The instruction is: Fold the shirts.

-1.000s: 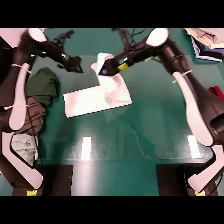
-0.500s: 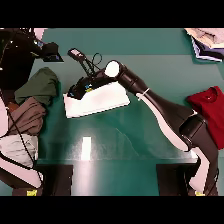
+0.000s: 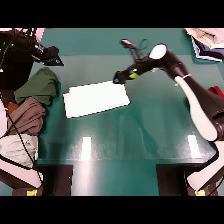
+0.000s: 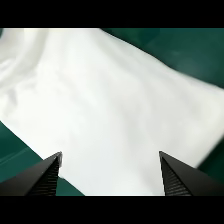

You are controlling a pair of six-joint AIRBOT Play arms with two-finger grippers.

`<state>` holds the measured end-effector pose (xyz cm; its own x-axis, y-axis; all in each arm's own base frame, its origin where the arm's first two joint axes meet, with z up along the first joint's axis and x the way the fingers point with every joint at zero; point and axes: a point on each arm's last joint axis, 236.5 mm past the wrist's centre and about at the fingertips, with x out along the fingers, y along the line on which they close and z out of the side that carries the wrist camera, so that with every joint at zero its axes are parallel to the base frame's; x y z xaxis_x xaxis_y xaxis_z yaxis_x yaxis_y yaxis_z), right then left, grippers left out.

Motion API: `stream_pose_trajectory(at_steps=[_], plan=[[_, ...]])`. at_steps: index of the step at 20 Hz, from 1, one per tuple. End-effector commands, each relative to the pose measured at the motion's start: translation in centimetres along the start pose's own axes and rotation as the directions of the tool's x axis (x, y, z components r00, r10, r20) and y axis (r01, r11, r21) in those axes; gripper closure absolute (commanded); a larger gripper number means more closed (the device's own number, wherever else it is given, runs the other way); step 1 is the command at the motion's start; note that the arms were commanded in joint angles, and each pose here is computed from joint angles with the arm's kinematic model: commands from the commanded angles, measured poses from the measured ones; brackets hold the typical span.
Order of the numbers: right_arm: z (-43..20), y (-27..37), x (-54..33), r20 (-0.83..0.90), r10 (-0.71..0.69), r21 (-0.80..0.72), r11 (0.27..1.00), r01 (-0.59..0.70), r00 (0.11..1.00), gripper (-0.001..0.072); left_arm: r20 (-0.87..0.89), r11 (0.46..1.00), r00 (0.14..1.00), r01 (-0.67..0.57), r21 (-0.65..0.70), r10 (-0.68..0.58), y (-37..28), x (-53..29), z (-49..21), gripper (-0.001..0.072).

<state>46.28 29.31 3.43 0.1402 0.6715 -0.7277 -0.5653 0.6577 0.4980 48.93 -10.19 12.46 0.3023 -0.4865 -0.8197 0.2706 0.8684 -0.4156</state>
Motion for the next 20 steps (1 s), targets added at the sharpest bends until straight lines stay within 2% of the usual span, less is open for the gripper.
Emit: stream_pose_trajectory(at_steps=[1, 3, 5, 9, 10, 13, 16, 18, 19, 20], plan=[[-3.6, -6.0, -1.9, -0.035, 0.072, 0.284, 0.957, -0.059, 0.997, 0.0016, 0.019, 0.999, 0.999, 0.036, 0.004, -0.036, -0.7, 0.3, 0.4, 0.0683], [-4.4, -6.8, -0.7, -0.030, 0.147, 0.389, 0.913, -0.124, 0.989, 0.0024, 0.037, 0.998, 0.998, 0.059, 0.009, -0.059, -1.3, 0.2, 0.8, 0.0683], [-5.5, -7.4, 1.5, -0.058, 0.167, 0.428, 0.895, -0.127, 0.984, 0.0024, 0.037, 0.998, 0.997, 0.062, 0.011, -0.063, -1.4, 0.2, 0.8, 0.0684], [-5.6, -5.3, 5.6, -0.040, 0.274, 0.492, 0.842, -0.220, 0.961, 0.0030, 0.037, 0.998, 0.997, 0.062, 0.012, -0.063, -1.4, 0.2, 0.8, 0.0683], [-5.7, -4.6, 6.6, -0.046, 0.279, 0.486, 0.845, -0.222, 0.959, 0.0053, 0.037, 0.998, 0.997, 0.062, 0.012, -0.063, -1.4, 0.2, 0.8, 0.0684], [-4.6, -2.7, 8.8, -0.018, 0.253, 0.452, 0.865, -0.218, 0.967, 0.0058, 0.037, 0.998, 0.997, 0.062, 0.012, -0.063, -1.4, 0.2, 0.8, 0.0683], [-4.1, -1.4, 10.2, -0.009, 0.236, 0.423, 0.881, -0.210, 0.972, 0.0216, 0.031, 0.998, 0.997, 0.064, 0.012, -0.064, -1.4, 0.2, 0.7, 0.0683], [-3.9, -0.6, 10.3, -0.012, 0.243, 0.352, 0.909, -0.223, 0.970, 0.0549, 0.024, 0.998, 0.998, 0.065, 0.012, -0.065, -1.4, 0.2, 0.5, 0.0683], [-3.5, -0.2, 10.1, -0.009, 0.246, 0.308, 0.923, -0.232, 0.969, 0.0692, 0.019, 0.998, 0.998, 0.065, 0.013, -0.066, -1.4, 0.2, 0.4, 0.0683], [-2.8, 0.0, 9.6, 0.003, 0.247, 0.279, 0.930, -0.238, 0.969, 0.0691, 0.013, 0.998, 0.998, 0.066, 0.015, -0.067, -1.5, 0.2, 0.3, 0.0683]])
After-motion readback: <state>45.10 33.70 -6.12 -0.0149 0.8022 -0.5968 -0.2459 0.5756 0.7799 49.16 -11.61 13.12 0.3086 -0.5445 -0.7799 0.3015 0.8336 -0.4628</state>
